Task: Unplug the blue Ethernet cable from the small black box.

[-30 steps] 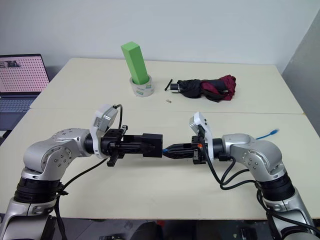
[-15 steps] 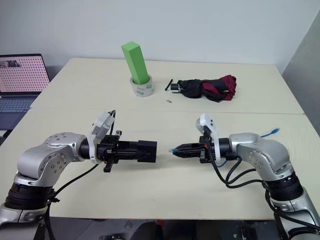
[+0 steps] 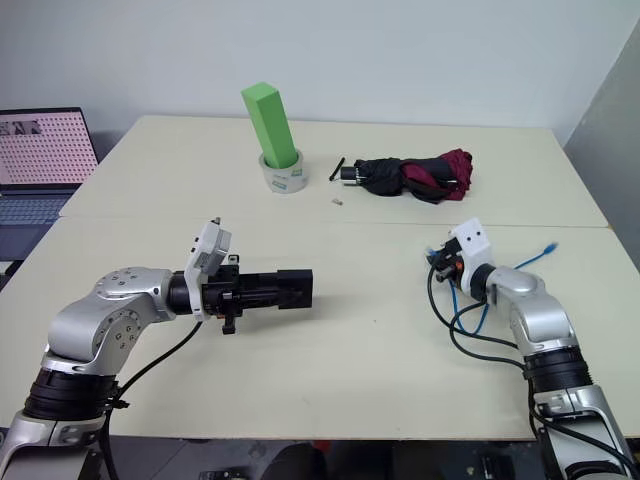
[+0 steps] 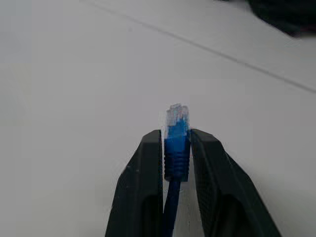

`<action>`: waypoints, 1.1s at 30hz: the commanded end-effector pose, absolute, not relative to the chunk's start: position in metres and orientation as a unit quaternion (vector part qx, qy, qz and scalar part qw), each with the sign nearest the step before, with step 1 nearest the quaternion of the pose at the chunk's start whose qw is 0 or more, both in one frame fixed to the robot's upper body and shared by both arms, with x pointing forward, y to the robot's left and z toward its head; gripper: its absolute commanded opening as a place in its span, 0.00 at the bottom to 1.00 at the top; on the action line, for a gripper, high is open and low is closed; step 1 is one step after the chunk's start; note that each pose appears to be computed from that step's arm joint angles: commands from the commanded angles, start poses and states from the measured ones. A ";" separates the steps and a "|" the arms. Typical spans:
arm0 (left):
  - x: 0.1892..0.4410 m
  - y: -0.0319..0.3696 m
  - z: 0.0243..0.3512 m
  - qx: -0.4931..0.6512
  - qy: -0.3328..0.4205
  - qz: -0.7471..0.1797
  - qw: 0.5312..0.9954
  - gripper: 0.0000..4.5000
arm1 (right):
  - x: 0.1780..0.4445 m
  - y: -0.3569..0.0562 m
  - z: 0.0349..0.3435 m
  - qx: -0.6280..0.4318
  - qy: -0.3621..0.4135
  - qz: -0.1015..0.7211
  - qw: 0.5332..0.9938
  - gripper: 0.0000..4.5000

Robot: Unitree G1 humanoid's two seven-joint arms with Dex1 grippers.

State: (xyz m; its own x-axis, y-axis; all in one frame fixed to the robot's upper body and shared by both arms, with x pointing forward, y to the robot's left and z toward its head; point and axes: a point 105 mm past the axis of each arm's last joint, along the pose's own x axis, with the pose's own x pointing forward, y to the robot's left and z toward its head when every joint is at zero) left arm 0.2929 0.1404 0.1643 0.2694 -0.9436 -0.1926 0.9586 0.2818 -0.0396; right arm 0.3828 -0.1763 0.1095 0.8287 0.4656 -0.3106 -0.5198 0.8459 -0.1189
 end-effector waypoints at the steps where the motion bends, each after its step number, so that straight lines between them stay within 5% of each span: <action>1: 0.298 0.142 0.171 0.059 0.061 -0.581 0.810 0.17 | 0.384 -0.177 0.124 -0.077 0.106 0.245 0.961 0.34; 12: 0.328 0.166 0.170 0.080 0.011 -0.437 0.896 0.17 | 0.357 -0.159 0.162 -0.149 0.063 0.340 0.926 0.89; 20: 0.360 0.215 0.165 0.094 -0.054 -0.227 0.968 0.17 | 0.305 -0.093 0.189 -0.140 0.022 0.512 0.847 0.90; 33: 0.376 0.248 0.118 0.039 -0.054 -0.080 0.995 0.17 | 0.295 -0.054 0.198 -0.141 0.007 0.559 0.817 0.90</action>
State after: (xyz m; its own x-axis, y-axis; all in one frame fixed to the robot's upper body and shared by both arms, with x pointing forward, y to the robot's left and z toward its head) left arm 0.3758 0.2380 0.1064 0.9783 -0.2019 0.0471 0.1980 0.9773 0.0752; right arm 0.2988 -0.0583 0.1844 0.3843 0.9019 -0.1970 -0.9183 0.3514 -0.1826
